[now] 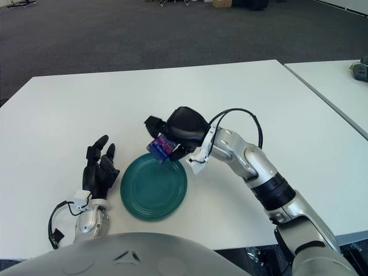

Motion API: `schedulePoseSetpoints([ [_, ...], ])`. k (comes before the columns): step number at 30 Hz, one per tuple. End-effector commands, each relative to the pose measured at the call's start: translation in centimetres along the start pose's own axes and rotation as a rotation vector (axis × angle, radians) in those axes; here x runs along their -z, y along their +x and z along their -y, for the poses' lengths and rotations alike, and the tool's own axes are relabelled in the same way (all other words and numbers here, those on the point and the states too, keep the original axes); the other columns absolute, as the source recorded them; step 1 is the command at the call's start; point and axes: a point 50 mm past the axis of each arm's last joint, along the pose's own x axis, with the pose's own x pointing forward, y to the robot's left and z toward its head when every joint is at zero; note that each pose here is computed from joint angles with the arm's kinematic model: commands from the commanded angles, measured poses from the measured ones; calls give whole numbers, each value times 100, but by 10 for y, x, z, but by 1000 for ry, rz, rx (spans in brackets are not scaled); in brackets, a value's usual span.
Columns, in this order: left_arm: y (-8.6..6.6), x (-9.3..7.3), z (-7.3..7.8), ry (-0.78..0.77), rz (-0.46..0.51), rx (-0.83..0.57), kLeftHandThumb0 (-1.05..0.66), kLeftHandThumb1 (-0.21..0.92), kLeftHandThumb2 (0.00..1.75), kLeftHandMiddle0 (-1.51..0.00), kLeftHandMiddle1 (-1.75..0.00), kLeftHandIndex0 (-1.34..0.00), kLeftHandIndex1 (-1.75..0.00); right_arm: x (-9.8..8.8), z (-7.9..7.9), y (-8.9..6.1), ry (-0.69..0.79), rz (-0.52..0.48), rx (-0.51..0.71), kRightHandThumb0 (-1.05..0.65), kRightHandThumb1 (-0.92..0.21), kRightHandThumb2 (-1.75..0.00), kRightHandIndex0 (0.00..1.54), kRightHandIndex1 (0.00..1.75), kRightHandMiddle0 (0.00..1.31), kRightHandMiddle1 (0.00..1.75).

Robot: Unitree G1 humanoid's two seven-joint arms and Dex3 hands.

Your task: Put the gum into the plate.

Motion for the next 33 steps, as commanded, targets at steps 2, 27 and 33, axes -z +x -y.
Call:
schedulePoseSetpoints([
  [2, -6, 10, 11, -66, -74, -7, -92, 92, 97, -47, -2, -10, -89, -14, 8, -1, -14, 49, 25, -45, -42, -119, 114, 175, 54, 175],
  [27, -5, 4, 16, -27, -61, -11, -82, 92, 104, -36, 0, 0, -85, -38, -11, 0, 3, 256, 4, -45, -42, -119, 106, 175, 54, 175],
  [33, -5, 1, 18, -24, -58, -10, -81, 92, 104, -36, 0, 0, -87, -38, -21, 5, 17, 245, -9, -45, -41, -120, 106, 175, 54, 175],
])
